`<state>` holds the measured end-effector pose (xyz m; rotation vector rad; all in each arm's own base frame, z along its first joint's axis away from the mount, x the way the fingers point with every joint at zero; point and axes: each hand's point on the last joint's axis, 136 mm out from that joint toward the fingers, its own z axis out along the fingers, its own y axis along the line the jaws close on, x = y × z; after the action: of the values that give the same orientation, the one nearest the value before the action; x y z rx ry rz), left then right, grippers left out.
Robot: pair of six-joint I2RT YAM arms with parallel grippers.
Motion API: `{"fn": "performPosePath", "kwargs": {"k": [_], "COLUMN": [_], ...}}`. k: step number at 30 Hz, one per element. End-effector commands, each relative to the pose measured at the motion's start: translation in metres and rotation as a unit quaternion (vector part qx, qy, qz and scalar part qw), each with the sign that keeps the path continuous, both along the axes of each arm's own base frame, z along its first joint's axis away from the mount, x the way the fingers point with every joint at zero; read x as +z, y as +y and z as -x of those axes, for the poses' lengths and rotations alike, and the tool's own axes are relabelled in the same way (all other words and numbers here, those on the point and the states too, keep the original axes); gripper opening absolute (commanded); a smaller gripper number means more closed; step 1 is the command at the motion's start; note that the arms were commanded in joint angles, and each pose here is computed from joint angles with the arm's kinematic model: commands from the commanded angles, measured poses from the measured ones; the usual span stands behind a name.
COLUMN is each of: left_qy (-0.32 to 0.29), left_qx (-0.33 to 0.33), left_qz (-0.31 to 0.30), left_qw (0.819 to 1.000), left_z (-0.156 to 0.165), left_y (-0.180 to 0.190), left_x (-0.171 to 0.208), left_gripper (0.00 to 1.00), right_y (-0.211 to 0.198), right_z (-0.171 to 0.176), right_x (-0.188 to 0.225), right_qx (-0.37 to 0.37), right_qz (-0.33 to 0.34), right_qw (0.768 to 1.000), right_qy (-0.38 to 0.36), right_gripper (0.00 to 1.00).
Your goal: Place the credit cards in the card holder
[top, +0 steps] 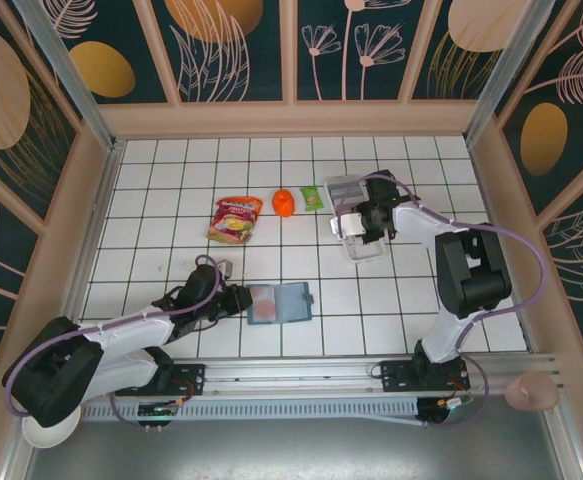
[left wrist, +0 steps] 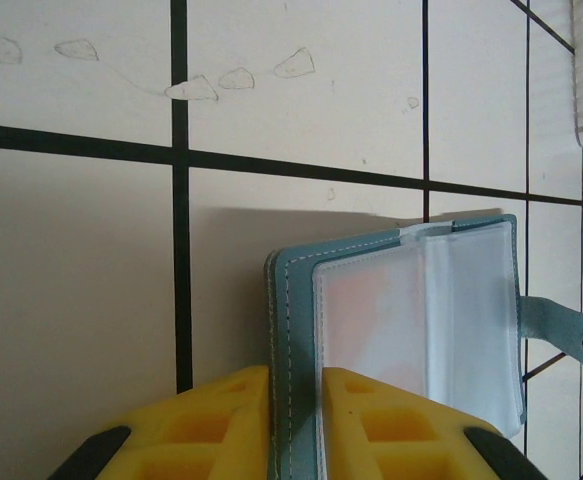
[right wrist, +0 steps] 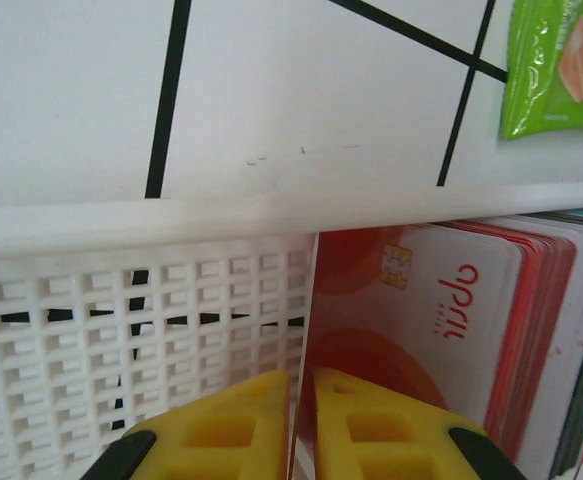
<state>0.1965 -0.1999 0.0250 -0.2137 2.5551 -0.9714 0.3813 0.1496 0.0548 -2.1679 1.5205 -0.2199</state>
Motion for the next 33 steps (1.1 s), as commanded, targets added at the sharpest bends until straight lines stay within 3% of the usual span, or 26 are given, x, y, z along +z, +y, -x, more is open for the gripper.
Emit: {"fn": "performPosePath", "kwargs": {"k": [1,5,7,14,19,23,25,26,28,30,33], "left_qy": [-0.001,-0.001,-0.005,-0.011,-0.026,-0.044,-0.051,-0.055,-0.059,-0.058,-0.050], "left_qx": [-0.007,-0.005,-0.002,0.006,0.024,0.042,0.047,0.049,0.045,0.032,0.015], "left_qz": [-0.007,-0.009,-0.012,-0.032,-0.047,-0.047,-0.041,-0.037,-0.025,-0.007,0.019], "left_qw": [1.000,1.000,1.000,0.999,0.998,0.997,0.997,0.997,0.997,0.998,0.998], "left_z": [0.003,0.002,0.001,-0.001,-0.005,-0.010,-0.012,-0.012,-0.012,-0.009,-0.006], "left_y": [0.000,0.001,0.002,0.010,0.018,0.023,0.023,0.023,0.020,0.013,0.003], "left_x": [-0.002,-0.002,-0.001,0.001,0.010,0.024,0.032,0.036,0.042,0.047,0.050], "left_gripper": [0.22,0.21,0.22,0.34,0.39,0.38,0.35,0.35,0.33,0.29,0.21], "right_y": [0.003,0.003,0.002,0.007,0.025,0.063,0.081,0.089,0.102,0.109,0.119], "right_z": [0.005,0.002,0.001,-0.003,-0.001,0.020,0.039,0.049,0.068,0.084,0.102], "right_x": [-0.009,-0.006,-0.002,0.044,0.113,0.182,0.214,0.232,0.257,0.263,0.233], "right_qx": [0.000,-0.002,-0.004,-0.032,-0.066,-0.119,-0.149,-0.180,-0.255,-0.340,-0.435], "right_qz": [-0.001,-0.002,0.000,-0.038,-0.115,-0.252,-0.338,-0.394,-0.500,-0.575,-0.604], "right_qw": [1.000,1.000,1.000,0.999,0.987,0.951,0.922,0.895,0.827,0.741,0.636], "right_qy": [0.015,0.009,0.006,-0.022,-0.089,-0.134,-0.115,-0.102,-0.037,0.061,0.206], "right_gripper": [0.16,0.12,0.00,0.00,0.00,0.00,0.00,0.00,0.00,0.00,0.00]}}
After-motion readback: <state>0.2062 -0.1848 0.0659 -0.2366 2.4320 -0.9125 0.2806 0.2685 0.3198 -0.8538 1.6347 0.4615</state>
